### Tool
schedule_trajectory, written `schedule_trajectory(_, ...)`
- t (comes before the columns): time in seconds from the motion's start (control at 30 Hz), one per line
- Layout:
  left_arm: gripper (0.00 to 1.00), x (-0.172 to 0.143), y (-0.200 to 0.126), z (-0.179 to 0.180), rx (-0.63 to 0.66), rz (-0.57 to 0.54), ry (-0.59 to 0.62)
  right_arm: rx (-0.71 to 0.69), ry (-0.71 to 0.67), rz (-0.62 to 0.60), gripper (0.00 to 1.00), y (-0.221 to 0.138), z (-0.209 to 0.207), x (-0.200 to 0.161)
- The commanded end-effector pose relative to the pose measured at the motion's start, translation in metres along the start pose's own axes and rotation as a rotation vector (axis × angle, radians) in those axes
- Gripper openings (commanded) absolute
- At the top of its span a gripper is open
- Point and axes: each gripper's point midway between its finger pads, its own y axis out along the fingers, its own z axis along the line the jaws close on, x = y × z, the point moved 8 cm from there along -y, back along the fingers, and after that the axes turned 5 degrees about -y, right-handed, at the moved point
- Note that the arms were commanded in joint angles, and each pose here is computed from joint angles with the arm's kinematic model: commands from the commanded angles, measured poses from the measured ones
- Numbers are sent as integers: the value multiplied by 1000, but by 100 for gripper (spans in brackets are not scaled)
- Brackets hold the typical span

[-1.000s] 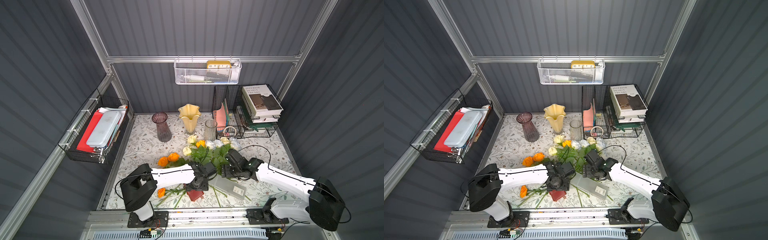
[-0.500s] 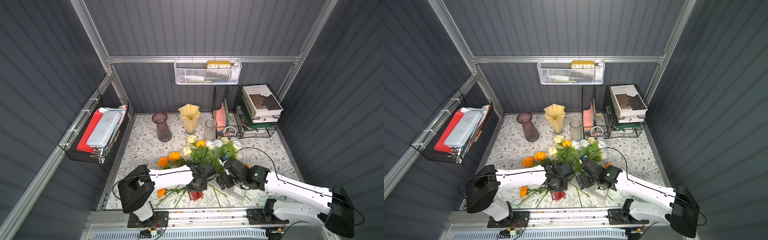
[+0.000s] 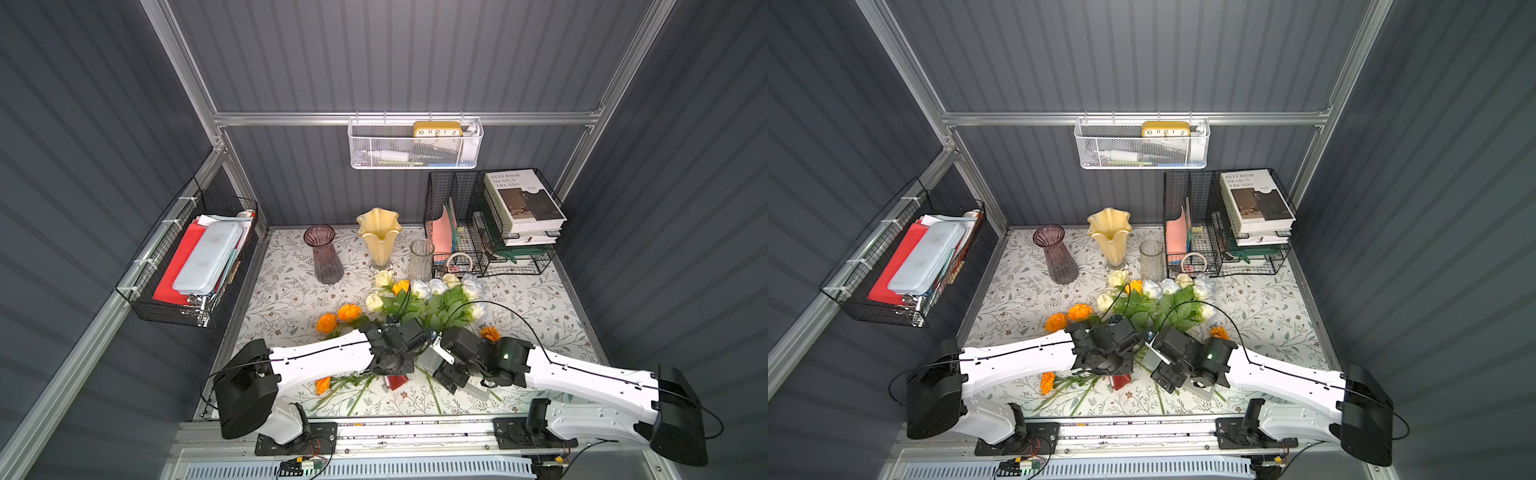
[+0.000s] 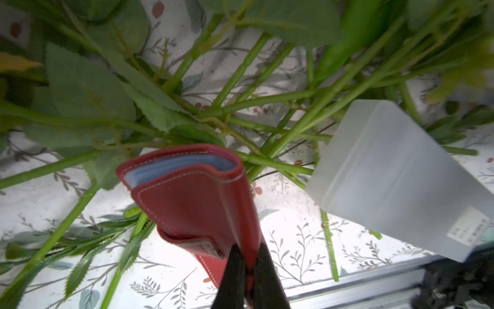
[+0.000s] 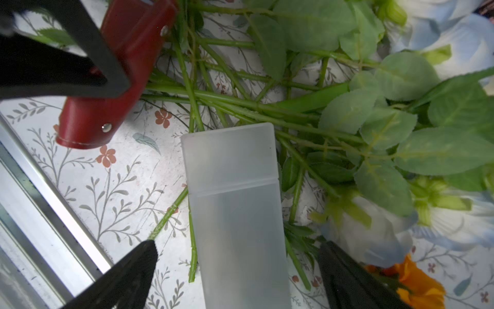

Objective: Arrange the flowers in different vases according to their colors
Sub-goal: Pick up the distractor from the center of the board.

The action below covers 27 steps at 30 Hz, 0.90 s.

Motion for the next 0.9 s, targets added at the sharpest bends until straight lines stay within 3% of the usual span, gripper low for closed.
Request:
schedule_trajectory(0.0, 0, 8, -19, -6, -42, -53, 22, 11, -133, 8, 99, 11, 4, -4)
schedule_trajectory(0.23, 0, 12, -34, -8, -84, -86, 14, 57, -169, 125, 99, 35, 6, 1)
schedule_trajectory(0.5, 0, 21, -71, -15, -164, -156, -2, 78, -107, 190, 98, 57, -11, 1)
schedule_trajectory(0.73, 0, 34, -112, -17, -170, -266, -17, 68, -108, 101, 74, 49, -11, 3)
schedule_trajectory(0.87, 0, 50, -149, -22, -153, -368, -28, -29, -116, 98, 68, 34, -21, 6)
